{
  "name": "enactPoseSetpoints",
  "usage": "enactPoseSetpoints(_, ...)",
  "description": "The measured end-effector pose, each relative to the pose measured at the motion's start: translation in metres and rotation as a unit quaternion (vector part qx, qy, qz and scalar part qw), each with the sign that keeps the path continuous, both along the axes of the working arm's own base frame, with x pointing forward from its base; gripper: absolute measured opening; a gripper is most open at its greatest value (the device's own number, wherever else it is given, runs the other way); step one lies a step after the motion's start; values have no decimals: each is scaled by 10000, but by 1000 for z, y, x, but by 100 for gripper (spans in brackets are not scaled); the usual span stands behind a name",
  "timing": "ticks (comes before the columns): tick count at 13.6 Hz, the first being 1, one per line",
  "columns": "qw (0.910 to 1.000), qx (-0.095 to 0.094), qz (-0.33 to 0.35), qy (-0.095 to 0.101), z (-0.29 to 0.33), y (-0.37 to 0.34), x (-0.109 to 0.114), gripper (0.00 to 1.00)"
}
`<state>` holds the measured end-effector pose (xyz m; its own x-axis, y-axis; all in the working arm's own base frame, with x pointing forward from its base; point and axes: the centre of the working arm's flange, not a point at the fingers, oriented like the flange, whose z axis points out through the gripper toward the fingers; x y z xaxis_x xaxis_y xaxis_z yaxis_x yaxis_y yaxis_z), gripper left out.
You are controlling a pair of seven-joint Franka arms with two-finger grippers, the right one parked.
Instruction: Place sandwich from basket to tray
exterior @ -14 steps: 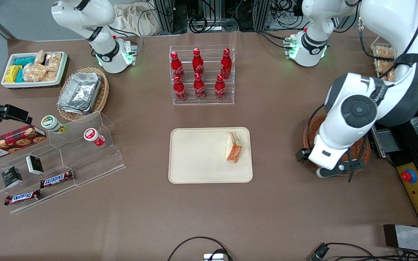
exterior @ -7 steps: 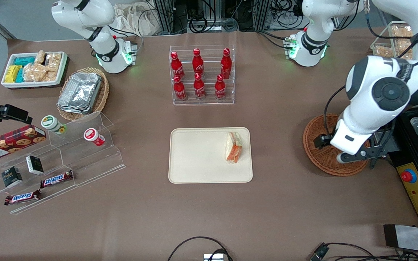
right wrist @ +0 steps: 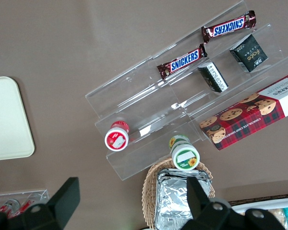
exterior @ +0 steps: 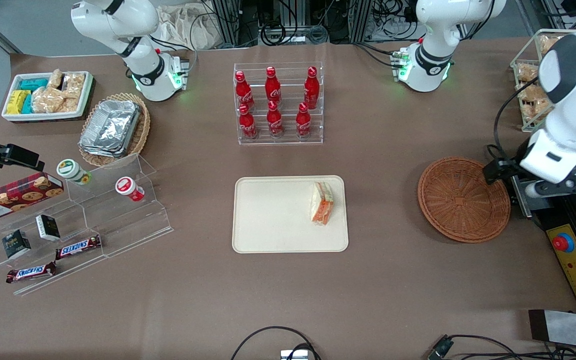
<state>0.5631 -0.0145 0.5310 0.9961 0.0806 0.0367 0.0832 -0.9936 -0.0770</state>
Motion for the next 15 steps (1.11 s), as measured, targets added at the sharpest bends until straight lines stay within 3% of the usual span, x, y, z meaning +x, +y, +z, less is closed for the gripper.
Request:
enactPoseSetpoints(8,9997,-2,-141,188,72,20,-22,100)
enactPoseSetpoints(15,9997,-152,-128,103,122,23,-40,100)
